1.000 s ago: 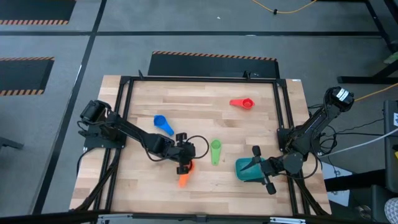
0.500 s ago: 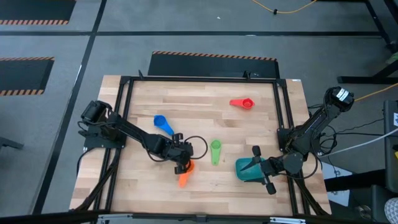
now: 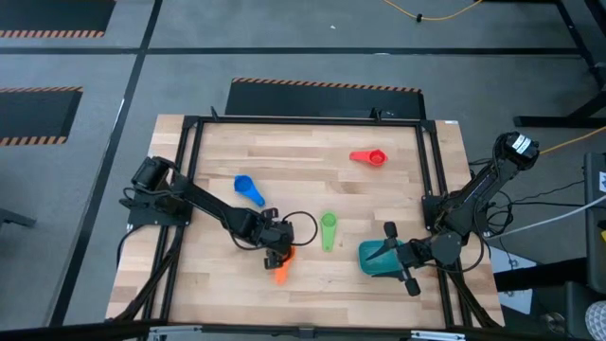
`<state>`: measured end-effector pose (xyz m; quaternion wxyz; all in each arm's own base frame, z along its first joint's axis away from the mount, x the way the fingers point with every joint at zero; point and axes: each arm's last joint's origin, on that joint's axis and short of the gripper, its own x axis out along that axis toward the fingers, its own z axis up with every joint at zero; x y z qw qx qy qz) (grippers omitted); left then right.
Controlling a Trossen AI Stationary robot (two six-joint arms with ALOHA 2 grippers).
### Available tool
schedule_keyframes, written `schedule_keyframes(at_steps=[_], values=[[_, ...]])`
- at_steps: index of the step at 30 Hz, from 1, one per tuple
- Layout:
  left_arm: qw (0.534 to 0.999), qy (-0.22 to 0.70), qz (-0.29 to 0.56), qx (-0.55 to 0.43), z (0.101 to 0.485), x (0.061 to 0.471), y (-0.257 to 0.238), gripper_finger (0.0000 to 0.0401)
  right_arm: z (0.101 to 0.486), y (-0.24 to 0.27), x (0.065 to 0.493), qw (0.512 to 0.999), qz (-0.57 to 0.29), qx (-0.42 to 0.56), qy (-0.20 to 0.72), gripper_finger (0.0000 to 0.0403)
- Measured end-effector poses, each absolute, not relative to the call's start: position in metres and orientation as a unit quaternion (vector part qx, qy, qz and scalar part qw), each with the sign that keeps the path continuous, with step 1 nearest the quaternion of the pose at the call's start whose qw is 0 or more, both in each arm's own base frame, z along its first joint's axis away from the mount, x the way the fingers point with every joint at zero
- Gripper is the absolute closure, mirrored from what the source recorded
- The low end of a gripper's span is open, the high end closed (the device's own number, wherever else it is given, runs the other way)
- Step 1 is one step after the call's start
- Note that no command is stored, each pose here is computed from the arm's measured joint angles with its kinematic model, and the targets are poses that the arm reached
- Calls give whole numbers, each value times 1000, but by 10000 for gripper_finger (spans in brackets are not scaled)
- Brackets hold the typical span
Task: Nest measuring cups in basket
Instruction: Stack the orange measuring nest cup into the dark blue measuring nest cup
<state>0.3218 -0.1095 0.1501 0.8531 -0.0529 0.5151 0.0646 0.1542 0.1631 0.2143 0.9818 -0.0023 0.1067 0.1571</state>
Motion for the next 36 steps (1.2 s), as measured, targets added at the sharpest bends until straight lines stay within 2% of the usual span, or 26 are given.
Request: schedule_keyframes(at_steps=[11,17,30,36], values=[[859,506,65,-56,154,322,-109,253,214,163,154,982,157,-5,107,195],[859,505,65,-56,154,322,-109,286,214,163,154,982,157,-5,107,195],[867,490,60,-64,156,326,-111,384,214,163,154,982,157,-6,106,195],[867,482,79,-99,157,327,-109,393,214,163,154,982,157,-6,106,195]])
